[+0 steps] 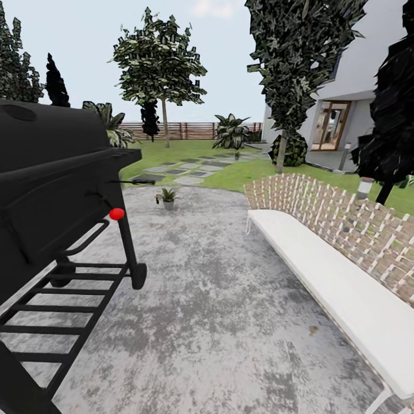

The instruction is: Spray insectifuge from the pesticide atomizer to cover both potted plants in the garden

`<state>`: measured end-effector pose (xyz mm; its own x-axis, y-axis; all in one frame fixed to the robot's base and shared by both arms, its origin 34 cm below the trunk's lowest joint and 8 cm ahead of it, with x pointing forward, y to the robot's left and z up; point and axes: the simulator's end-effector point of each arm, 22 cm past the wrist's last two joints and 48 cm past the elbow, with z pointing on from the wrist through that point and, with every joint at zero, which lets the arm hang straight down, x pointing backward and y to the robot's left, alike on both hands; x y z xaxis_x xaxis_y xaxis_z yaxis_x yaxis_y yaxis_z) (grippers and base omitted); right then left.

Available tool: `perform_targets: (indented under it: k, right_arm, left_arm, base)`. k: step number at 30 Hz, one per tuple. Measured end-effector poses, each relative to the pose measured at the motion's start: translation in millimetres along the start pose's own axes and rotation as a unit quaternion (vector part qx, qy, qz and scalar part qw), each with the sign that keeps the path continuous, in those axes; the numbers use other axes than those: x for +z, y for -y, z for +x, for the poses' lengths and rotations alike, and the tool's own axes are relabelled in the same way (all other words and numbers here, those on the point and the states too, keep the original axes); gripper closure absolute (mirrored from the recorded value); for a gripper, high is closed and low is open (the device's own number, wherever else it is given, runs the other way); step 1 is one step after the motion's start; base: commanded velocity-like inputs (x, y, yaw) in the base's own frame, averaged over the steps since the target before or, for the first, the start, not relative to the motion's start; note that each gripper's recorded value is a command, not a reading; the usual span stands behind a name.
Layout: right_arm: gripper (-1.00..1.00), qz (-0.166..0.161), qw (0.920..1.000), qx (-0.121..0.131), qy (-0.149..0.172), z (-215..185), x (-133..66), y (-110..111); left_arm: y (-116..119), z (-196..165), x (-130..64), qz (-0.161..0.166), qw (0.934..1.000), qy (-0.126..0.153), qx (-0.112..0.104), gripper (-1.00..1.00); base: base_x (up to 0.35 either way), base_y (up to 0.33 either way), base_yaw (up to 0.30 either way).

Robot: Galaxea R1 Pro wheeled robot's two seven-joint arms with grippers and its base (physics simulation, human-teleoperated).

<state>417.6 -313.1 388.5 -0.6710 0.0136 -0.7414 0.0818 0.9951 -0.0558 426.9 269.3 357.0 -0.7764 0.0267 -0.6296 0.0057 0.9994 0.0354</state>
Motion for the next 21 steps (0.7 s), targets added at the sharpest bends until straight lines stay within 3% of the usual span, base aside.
perform_targets:
  k: [21]
  right_arm:
    - [-1.00, 0.000, 1.0000, 0.000, 0.000, 0.1, 0.0, -0.2]
  left_arm:
    - [1.0, 0.0, 0.0, 0.001, 1.0000, 0.000, 0.001, -1.00]
  base:
    - [0.338, -0.024, 0.000]
